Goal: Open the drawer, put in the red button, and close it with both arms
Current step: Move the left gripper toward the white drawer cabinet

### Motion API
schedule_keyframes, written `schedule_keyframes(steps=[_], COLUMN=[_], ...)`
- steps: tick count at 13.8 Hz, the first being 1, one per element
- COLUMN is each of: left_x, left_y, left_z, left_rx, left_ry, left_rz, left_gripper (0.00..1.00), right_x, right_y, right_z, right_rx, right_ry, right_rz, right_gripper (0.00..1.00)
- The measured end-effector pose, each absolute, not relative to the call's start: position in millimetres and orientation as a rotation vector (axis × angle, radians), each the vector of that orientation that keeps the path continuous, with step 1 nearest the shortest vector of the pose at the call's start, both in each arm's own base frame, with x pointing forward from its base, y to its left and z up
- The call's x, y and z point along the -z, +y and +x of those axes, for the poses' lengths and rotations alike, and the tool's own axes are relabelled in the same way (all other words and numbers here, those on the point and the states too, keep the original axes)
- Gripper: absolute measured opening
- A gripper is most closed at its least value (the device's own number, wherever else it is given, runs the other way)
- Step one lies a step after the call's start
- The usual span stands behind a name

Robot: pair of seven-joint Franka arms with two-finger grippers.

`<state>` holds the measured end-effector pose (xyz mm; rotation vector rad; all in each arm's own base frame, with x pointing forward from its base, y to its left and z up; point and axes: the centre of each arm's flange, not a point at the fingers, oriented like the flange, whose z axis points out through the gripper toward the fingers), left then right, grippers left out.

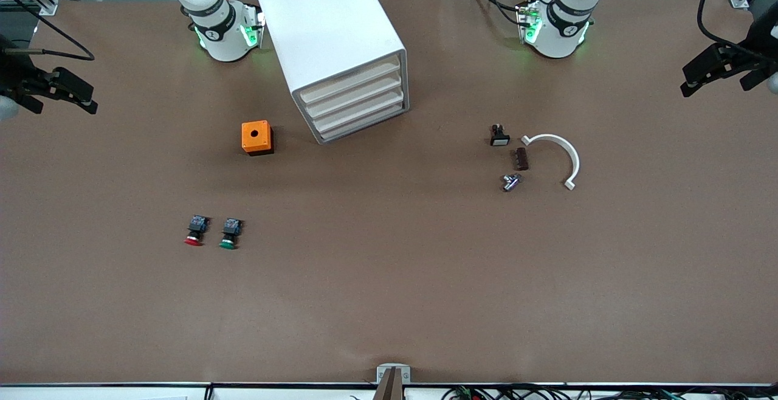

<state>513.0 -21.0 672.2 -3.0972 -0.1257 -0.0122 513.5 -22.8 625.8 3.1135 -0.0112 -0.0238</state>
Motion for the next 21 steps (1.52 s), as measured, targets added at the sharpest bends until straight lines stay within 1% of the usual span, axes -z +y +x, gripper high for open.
schedule_keyframes(steps=[5,9,12,16,18,21], left_x=[-664.2,-640.3,-601.6,-539.9,-509.4,-455.9], left_y=[-21.4,-23.4,-33.2,-74.0,-111.4,-177.5], left_z=[518.1,542.7,564.7,592.5,600.7,608.0], left_rx=[-0.012,-0.072,-0.176,-0.294,-0.332,-0.36], left_ry=[-0.123,-0.11,-0.076,0.0,-0.111,-0.409], left_rz=[-3.098,-3.104,-3.108,-3.111,-3.09,-3.022], left_gripper=[1.0,1.0,1.0,1.0,1.0,1.0], right_x=[-625.8,-625.7,-625.5,-624.8,-624.9,-625.2], right_y=[-27.0,-26.3,-19.5,-16.4,-15.3,-15.3], right_z=[513.3,513.2,513.3,512.3,512.2,512.3], right_rx=[0.024,0.025,0.028,0.043,0.045,0.043], right_ry=[-0.023,-0.021,-0.024,-0.036,-0.038,-0.047], right_rz=[3.114,3.114,3.113,3.112,3.112,3.112], right_gripper=[1.0,1.0,1.0,1.0,1.0,1.0])
